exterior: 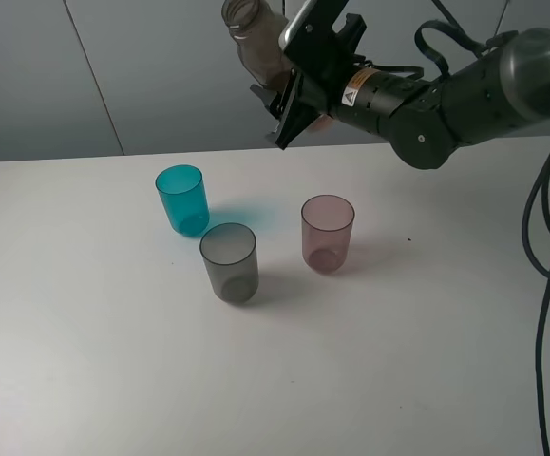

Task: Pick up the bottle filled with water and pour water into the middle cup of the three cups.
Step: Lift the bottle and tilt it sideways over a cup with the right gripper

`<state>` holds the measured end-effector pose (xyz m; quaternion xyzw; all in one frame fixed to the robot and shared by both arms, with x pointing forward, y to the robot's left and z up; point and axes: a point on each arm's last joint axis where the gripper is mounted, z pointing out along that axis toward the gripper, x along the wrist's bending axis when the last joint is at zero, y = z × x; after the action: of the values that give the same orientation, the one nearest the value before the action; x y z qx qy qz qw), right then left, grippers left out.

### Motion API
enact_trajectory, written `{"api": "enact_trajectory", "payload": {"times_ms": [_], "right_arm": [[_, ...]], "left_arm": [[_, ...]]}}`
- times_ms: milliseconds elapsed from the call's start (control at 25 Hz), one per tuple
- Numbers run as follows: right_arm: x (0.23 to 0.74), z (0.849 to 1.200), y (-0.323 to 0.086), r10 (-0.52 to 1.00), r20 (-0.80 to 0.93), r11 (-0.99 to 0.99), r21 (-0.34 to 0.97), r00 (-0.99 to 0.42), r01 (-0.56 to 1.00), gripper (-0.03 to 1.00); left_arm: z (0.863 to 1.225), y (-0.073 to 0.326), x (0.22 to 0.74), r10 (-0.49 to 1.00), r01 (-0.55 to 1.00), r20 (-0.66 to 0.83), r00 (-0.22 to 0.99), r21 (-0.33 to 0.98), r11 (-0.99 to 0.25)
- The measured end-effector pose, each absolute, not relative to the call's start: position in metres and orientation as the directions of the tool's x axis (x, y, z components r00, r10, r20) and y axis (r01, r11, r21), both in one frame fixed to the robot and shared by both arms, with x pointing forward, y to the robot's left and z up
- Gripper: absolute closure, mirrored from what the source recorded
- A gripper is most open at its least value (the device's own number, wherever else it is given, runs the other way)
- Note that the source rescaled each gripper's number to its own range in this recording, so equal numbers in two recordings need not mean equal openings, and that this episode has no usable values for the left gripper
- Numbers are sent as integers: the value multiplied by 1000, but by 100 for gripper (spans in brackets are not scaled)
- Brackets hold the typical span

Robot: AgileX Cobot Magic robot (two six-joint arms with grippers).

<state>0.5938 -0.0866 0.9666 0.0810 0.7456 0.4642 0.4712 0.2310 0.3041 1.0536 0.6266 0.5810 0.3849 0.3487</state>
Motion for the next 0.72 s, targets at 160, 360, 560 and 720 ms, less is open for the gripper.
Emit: {"api": "enact_trajectory", "payload": {"times_ms": [160, 360, 560, 720], "right_arm": [[596, 951, -82, 450, -716, 627, 679, -533, -382, 97], [597, 937, -79, 382, -758, 657, 625, -529, -422, 97], [598, 932, -78, 360, -767, 662, 611, -531, -434, 97], [597, 932, -78, 356, -768, 661, 610, -532, -437, 97]], "left_arm": [[1054, 304, 231, 997, 460, 77, 29, 884, -82], [1054, 304, 231, 997, 460, 77, 29, 884, -82], [1054, 304, 231, 997, 460, 77, 29, 884, -82], [1054, 304, 231, 997, 460, 77, 29, 884, -82]]}}
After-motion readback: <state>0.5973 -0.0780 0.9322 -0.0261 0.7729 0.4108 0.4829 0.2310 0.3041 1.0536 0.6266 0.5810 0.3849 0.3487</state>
